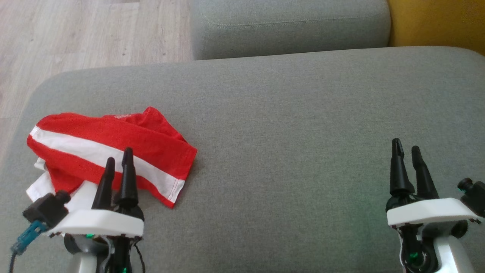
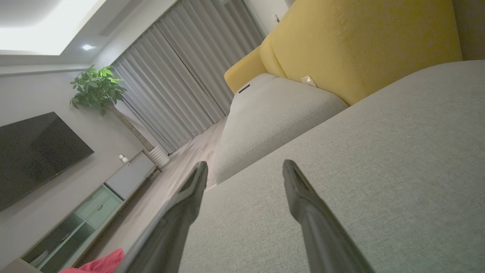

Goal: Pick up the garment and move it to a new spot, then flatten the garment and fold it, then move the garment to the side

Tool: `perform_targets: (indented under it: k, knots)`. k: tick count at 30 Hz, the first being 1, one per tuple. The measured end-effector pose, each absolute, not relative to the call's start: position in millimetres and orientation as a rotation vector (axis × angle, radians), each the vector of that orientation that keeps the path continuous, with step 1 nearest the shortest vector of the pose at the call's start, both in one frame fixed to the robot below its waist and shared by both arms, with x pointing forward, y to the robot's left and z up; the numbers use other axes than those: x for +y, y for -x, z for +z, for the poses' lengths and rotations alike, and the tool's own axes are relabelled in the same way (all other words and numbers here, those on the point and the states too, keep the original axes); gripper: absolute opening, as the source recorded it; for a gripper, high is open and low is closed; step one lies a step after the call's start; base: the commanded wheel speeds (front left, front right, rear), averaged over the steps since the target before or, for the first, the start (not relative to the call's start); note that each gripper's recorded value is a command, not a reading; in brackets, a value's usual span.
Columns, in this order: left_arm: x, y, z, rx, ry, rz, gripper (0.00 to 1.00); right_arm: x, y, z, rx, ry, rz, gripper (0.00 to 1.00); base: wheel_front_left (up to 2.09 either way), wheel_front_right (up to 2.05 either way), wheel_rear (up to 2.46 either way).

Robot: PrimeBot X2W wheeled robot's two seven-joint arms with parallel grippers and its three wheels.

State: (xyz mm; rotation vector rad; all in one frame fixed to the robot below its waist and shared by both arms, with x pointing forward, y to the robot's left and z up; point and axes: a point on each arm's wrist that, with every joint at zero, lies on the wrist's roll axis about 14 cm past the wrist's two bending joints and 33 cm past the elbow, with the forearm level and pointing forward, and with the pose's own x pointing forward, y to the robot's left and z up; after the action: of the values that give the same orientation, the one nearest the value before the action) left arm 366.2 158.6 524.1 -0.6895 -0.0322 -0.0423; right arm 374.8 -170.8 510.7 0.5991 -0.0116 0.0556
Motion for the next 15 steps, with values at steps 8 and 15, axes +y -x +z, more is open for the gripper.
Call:
perform_targets:
  k: [8,15]
  knots:
    - [153,-365,526,-0.035,0.576,-0.056,1.0,-167,-375,516,-0.03,-0.512,0.073,1.0,0.0,0.0,0.0]
    - [144,-364,530,-0.046,0.457,-0.077,1.0,-163,-374,520,-0.05,-0.414,0.093,1.0,0.0,0.0,0.0]
